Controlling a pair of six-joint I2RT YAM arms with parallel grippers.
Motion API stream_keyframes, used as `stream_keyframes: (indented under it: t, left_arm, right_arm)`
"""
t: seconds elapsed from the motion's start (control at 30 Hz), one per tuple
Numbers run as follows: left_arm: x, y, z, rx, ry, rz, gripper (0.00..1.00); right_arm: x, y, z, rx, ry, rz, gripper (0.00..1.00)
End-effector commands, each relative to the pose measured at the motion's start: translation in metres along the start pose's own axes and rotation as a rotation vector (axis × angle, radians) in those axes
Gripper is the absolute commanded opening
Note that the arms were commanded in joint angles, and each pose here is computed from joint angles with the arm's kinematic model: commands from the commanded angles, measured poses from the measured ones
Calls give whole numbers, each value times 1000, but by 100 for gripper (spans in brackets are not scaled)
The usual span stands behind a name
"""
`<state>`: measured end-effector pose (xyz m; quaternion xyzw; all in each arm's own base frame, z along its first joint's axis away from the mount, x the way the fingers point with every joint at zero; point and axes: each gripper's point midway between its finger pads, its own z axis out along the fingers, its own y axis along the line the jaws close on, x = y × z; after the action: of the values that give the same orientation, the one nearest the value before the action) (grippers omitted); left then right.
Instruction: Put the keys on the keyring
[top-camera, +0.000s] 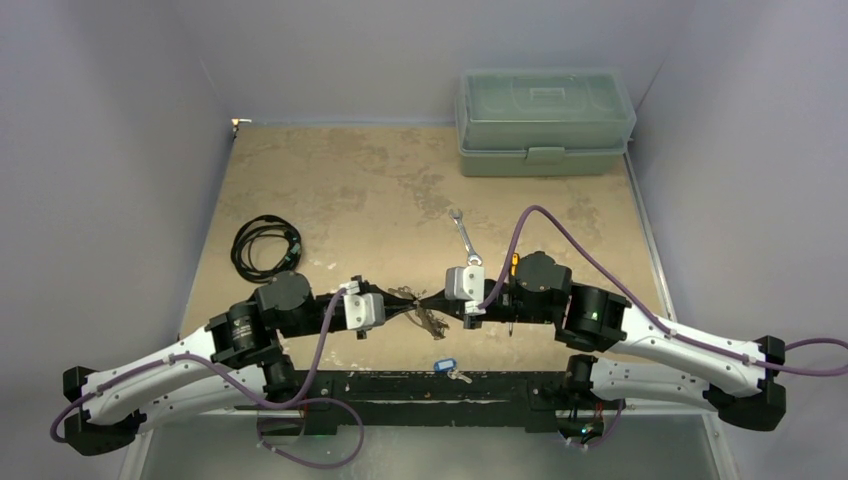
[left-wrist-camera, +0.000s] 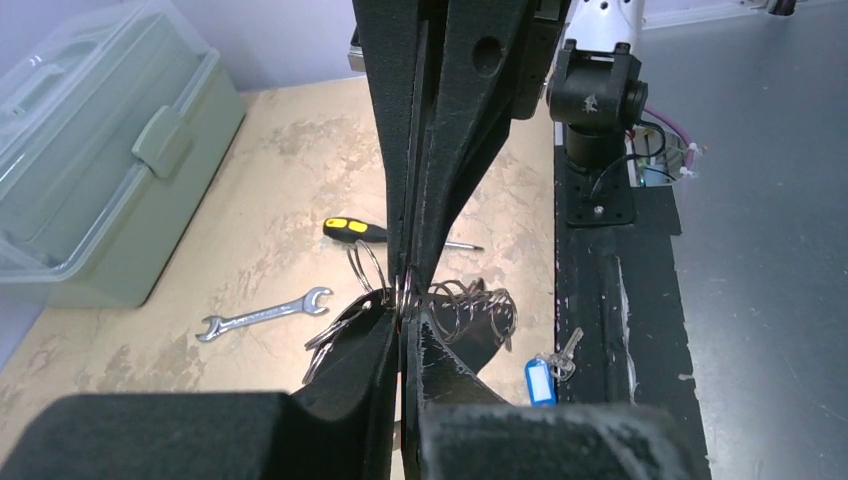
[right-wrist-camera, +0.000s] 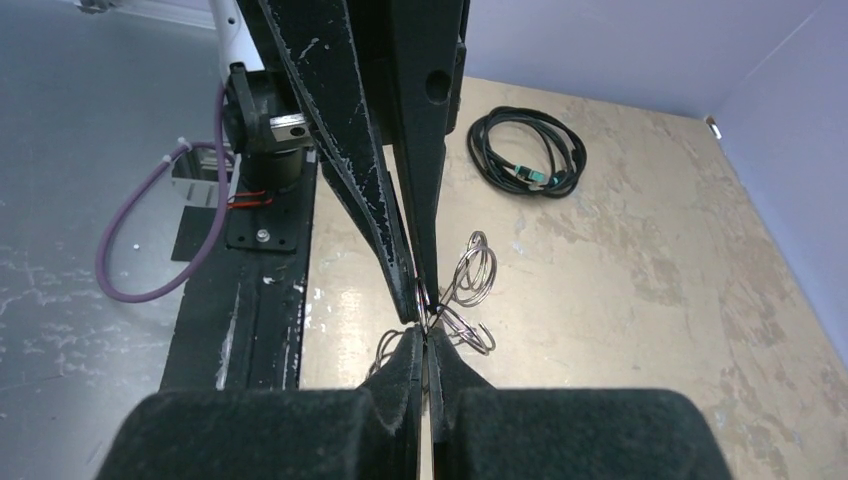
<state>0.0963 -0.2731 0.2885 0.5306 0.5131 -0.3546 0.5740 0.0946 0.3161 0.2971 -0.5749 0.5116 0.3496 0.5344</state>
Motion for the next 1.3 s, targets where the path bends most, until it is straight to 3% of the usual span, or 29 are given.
stream_keyframes:
  t: [0.0,0.2,0.37,0.43,0.77,1.13,1.27]
  left_arm:
    - [-11,-1,3,20,-36,9,0]
    - [-13,-7,0,60,-51,47,0]
    - [-17,2,-10,7,-52,99,0]
    - [-18,4,-12,-5,-56,108,0]
    - [-22,3,-12,-2,-81,82,0]
    - [-34,2,-23,-15,-148,66,0]
    - [-37,2,-25,-15,-169,61,0]
  right_arm:
    - [-25,0,2,-14,-102,-31,0]
    - [-24,1,4,-17,-105,-29,0]
    - [-23,0,1,-5,-105,-32,27]
    - [-26,2,0,-18,-117,-38,30]
    - [-23,8,8,-56,-122,-43,19]
    - [-24,6,13,-48,-135,-50,20]
    - [-28,6,14,-52,-157,-55,15]
